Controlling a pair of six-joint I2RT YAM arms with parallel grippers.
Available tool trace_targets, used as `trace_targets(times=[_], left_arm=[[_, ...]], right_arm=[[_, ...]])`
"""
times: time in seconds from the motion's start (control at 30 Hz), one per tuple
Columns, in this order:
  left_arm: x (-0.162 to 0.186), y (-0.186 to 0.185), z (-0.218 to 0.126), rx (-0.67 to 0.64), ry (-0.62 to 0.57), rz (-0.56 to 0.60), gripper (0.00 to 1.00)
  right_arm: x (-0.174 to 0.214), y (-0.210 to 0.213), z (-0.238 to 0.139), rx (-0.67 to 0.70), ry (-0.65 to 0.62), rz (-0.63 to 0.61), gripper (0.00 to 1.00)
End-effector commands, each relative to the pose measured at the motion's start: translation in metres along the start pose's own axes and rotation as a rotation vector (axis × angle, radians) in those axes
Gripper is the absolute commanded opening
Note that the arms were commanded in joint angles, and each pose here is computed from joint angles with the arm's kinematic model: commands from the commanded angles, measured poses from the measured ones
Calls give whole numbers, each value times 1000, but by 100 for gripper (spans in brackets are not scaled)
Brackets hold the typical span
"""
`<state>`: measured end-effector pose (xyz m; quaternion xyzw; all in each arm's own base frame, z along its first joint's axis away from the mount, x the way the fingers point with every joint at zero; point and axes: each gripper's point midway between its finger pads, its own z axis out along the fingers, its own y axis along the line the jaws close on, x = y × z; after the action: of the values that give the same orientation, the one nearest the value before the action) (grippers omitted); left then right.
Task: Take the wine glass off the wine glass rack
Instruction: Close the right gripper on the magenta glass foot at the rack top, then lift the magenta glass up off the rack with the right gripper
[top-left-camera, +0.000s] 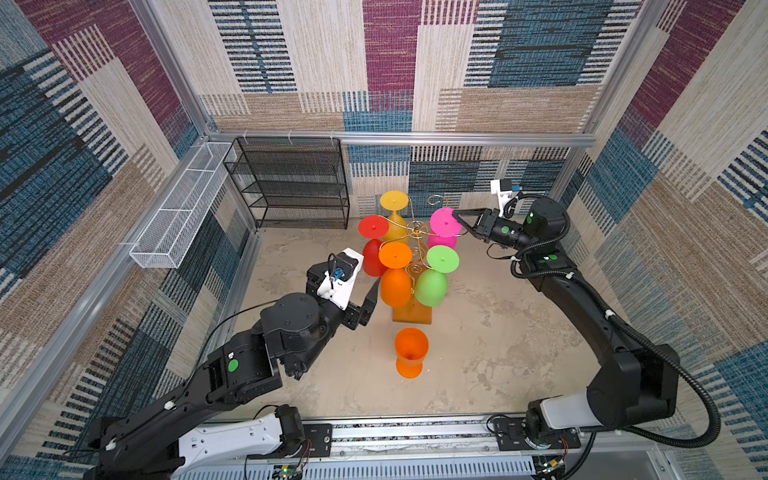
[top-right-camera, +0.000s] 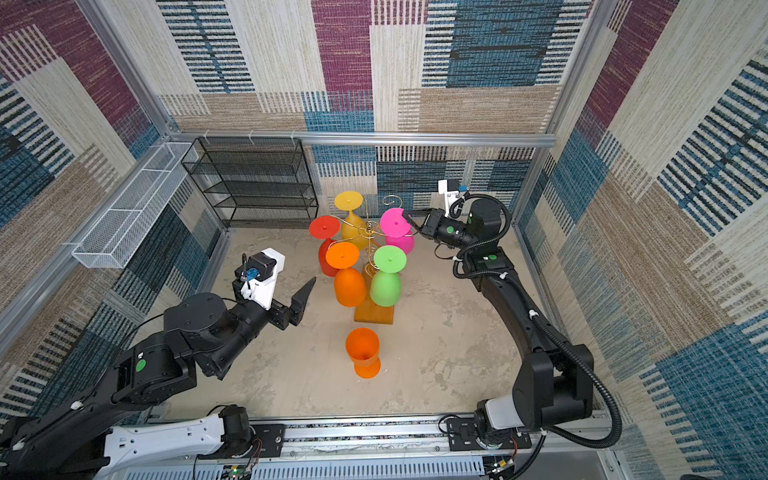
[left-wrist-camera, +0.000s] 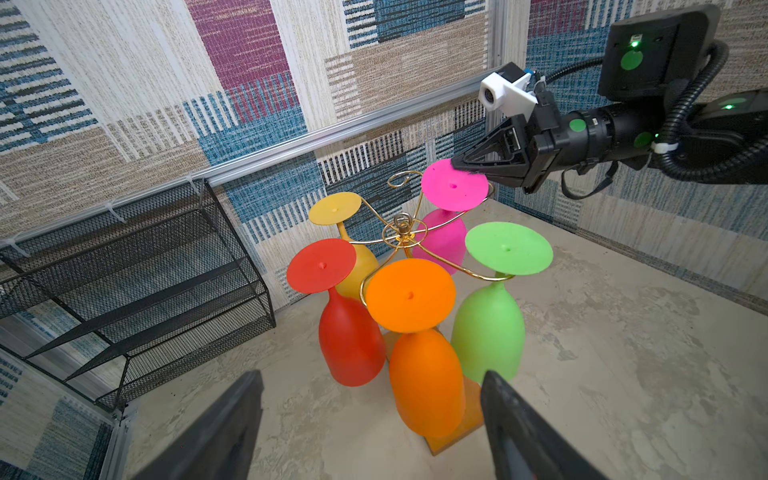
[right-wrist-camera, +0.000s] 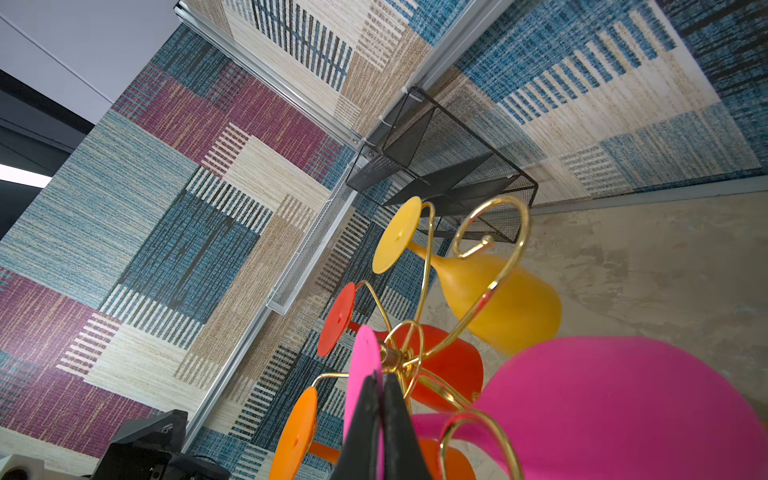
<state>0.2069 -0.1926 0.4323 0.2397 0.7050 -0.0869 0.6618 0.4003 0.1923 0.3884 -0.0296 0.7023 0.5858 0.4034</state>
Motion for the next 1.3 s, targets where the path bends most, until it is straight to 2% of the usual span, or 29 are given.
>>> trace_targets(times=[0.0,0.4,0.63,0.87,0.97,1.1,1.27], left_arm=[[1,2,1,-7,3,0,84],[4,-1,4,2,18,4,84],[7,-2,4,9,27,1,84],[7,-3,7,8,15,-12,84],[5,-7,11,26,0,-28,84],[-8,-17,20,119,-48,-92,84],[-29,-32,32,323,-135,-208,84]], right_arm=[[-9,3,6,-22,-11,-24,0],[-38,-8,6,34,-69,-47,0],[-56,-11,-29,80,-150,-63,0],[-71,9,-71,154,-259,-139,0],[-75,33,-91,185,-327,-216,0],[-76,84,-118,162,-432,-330,0],[-61,154,-144,24,-498,-468,0]])
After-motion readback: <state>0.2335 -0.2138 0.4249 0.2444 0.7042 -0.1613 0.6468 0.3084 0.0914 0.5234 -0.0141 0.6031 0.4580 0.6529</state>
